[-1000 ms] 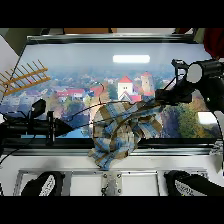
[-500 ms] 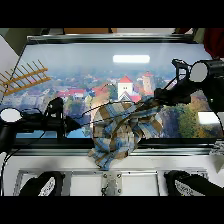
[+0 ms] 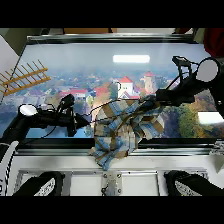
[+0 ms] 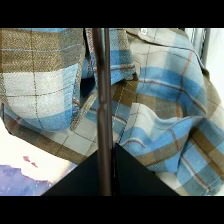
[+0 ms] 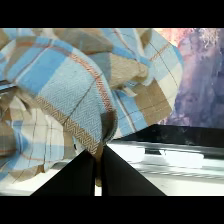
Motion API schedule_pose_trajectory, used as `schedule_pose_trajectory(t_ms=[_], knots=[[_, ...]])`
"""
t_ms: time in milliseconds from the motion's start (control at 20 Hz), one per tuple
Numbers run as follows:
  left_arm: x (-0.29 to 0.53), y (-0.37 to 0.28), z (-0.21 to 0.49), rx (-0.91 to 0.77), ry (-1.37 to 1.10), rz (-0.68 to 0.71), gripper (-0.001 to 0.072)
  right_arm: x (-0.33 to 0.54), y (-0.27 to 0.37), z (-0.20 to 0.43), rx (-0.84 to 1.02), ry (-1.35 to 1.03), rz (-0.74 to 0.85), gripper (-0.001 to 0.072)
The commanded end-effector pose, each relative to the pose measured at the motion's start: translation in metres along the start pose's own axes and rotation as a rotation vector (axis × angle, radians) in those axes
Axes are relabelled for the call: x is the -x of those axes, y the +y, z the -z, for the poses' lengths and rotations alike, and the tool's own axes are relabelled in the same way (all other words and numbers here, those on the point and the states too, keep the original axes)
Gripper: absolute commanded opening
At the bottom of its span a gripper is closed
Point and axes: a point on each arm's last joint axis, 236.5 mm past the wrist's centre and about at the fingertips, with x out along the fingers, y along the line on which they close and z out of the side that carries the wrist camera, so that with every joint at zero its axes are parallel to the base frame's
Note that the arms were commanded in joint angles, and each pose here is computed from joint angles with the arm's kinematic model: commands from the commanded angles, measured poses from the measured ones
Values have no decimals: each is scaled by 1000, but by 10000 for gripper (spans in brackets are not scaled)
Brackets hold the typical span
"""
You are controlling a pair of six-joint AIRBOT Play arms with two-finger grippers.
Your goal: Fold the clothes and pants, and hang the long-sleeved shirts on hangers.
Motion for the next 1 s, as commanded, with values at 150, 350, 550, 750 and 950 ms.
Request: schedule_pose_trajectory(t_ms=[150,350,550,750,950], knots=[[-10,9,-3,-8,-36,4,12,23,38,1,134,-50,-31,20],[-10,8,-4,-23,-37,5,12,22,77,8,212,-74,-75,20],[-10,7,-4,-25,-37,10,12,12,124,13,324,-103,-130,21],[-7,0,-7,-75,-41,24,12,-9,143,11,378,-87,-138,20],[-3,-4,-9,-96,-38,24,12,-12,174,3,419,-148,-189,20]])
